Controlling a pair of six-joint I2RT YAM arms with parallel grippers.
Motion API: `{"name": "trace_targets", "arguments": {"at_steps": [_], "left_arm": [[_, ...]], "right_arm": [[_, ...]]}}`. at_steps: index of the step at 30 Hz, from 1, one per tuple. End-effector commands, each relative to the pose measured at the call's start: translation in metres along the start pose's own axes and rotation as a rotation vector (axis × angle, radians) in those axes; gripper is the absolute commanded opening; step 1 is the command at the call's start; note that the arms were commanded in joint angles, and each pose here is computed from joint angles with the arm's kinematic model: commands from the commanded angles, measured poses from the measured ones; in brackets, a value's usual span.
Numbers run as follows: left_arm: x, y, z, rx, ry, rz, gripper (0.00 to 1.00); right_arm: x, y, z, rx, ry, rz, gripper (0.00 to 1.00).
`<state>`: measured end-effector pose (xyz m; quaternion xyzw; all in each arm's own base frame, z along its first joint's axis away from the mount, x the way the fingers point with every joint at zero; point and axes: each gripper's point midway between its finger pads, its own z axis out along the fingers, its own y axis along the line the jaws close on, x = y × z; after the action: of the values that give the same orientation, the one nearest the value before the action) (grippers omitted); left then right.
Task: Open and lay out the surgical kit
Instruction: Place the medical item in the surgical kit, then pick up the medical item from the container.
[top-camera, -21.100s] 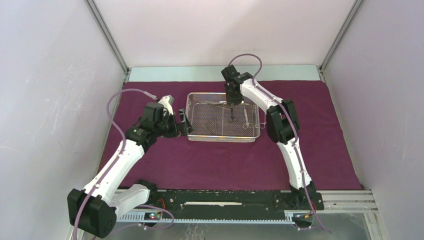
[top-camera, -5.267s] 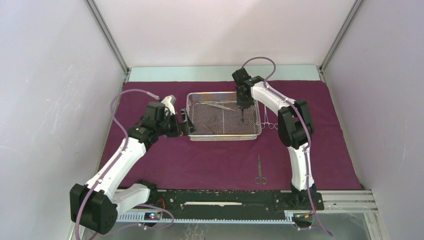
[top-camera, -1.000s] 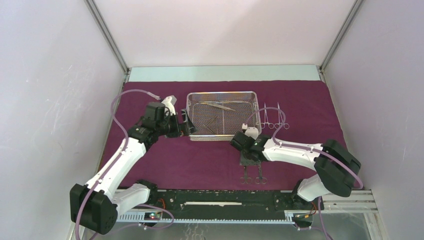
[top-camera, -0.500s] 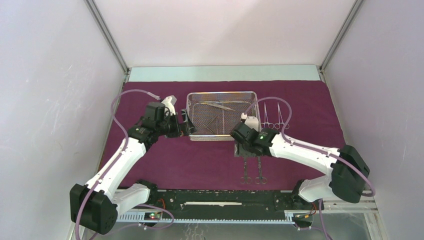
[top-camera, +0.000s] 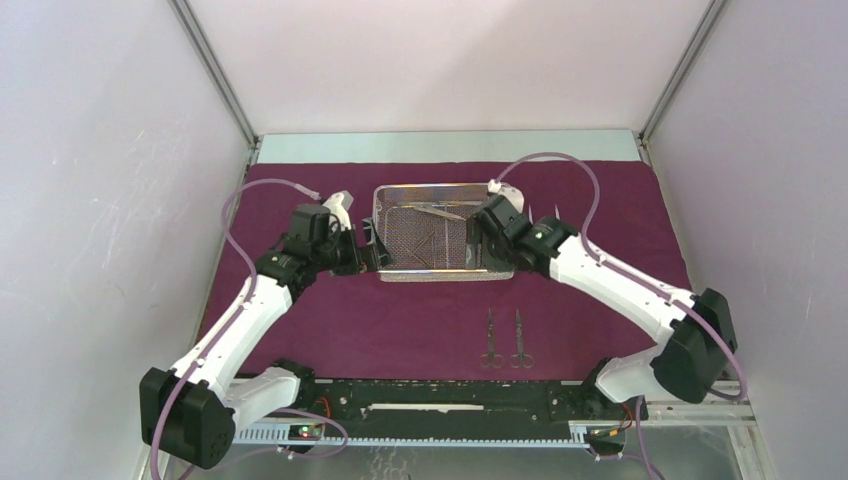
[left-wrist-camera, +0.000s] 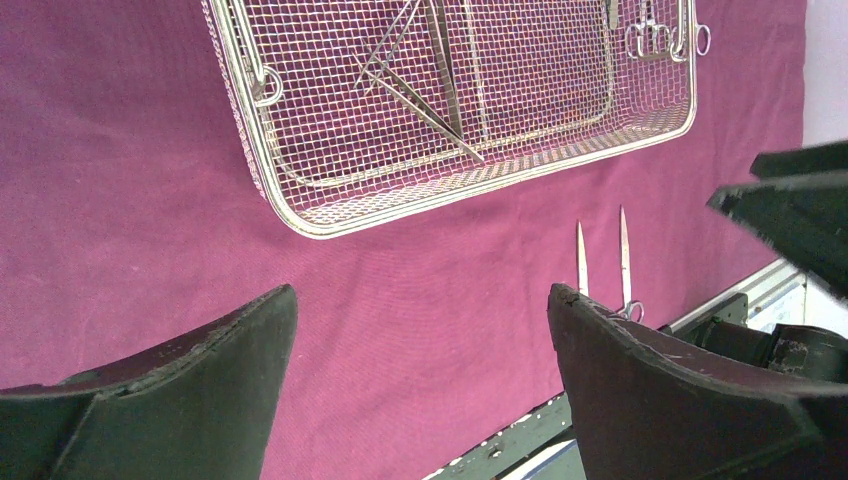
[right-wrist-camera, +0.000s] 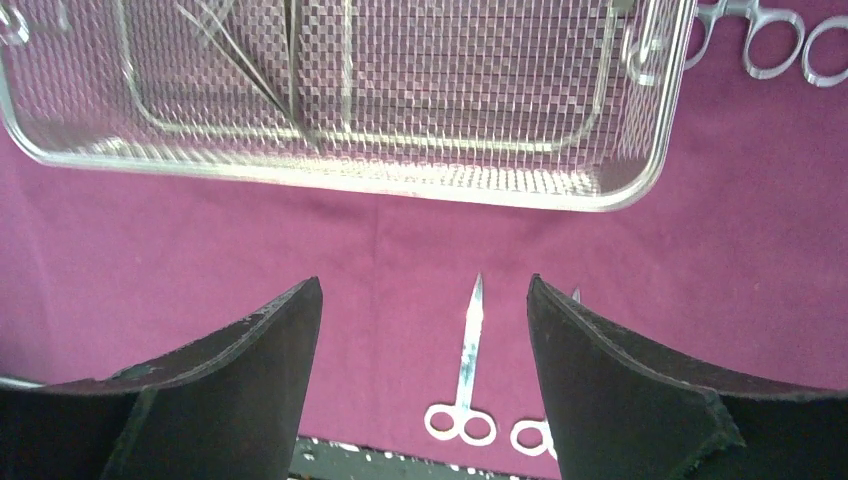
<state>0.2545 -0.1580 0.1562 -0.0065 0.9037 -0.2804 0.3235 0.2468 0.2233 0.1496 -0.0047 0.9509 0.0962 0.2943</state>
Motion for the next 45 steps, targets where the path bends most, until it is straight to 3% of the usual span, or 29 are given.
{"name": "trace_targets", "arguments": {"at_steps": [1, 16, 34, 45], "left_arm": [[-0.001, 0.0, 0.001, 0.015, -0.011, -0.004, 1.0], [-0.001, -0.001, 0.001, 0.023, -0.006, -0.011, 1.0], [-0.004, 0.001, -0.001, 0.014, -0.018, -0.007, 1.0], [-0.002, 0.006, 0.002, -0.009, -0.007, -0.009, 1.0]], "right_arm": [[-0.034, 0.0, 0.008, 0.004, -0.025, -0.057, 0.83], [-0.094, -0.013, 0.098, 0.134, 0.026, -0.062, 0.77], [-0.152, 0.034, 0.18, -0.073, -0.057, -0.314, 0.71], [-0.141, 0.041, 0.211, -0.17, 0.015, -0.405, 0.69]]}}
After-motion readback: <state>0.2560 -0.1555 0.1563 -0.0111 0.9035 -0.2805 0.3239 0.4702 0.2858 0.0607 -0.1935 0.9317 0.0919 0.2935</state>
